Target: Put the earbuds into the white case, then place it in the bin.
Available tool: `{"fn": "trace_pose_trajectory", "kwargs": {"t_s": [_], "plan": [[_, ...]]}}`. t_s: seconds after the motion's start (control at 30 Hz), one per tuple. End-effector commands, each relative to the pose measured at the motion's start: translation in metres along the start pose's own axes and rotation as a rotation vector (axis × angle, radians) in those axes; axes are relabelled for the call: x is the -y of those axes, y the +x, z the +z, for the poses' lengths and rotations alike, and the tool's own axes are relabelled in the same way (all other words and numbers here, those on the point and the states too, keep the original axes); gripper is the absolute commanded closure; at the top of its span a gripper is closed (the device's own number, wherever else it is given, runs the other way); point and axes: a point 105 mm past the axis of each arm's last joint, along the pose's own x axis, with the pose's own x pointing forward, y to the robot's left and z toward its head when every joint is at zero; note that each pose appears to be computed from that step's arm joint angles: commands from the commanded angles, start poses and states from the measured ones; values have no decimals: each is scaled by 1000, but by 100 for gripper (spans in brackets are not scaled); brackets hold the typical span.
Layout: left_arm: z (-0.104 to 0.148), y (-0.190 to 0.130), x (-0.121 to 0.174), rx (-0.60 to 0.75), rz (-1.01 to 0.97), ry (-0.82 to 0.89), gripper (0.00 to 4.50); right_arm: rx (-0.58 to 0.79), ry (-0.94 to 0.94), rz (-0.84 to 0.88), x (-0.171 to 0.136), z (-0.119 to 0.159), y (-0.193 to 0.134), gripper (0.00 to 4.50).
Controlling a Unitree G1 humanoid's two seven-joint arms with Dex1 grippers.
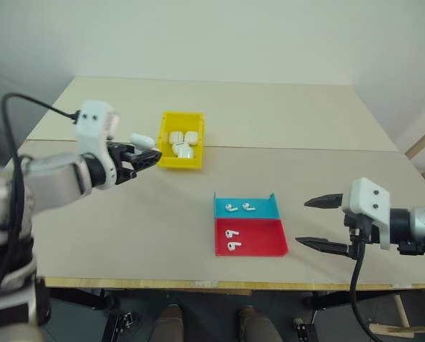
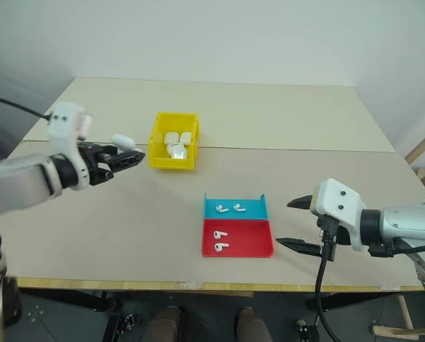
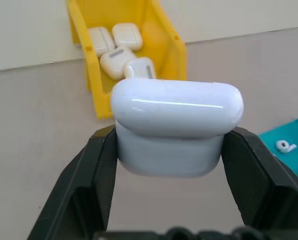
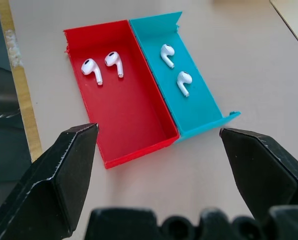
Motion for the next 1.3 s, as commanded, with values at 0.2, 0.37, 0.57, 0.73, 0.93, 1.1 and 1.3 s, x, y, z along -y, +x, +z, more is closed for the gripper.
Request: {"fn": "trace_pose_trajectory", "kwargs": {"t_s": [0.2,0.37,0.57,0.73,0.93,1.1,1.3], "plan": [[32,-49,39,504,-495,-44,167,17,-138,-57,13,13,-10,0],[9,-49,52,481,-715,-64,167,55,-196,-63,10,20,-11,0],[-4,-47,68,428,-900,21,167,64,-260,-75,5,24,-13,0],[-17,-45,74,426,-960,136,167,23,-177,41,-9,31,-7,0],[-27,-41,69,427,-974,172,167,-33,-128,170,-24,47,4,0],[-43,-38,64,360,-986,248,167,-161,-206,258,-34,54,18,0],[-58,-36,60,315,-980,278,167,-184,-293,313,-36,66,49,17]]}}
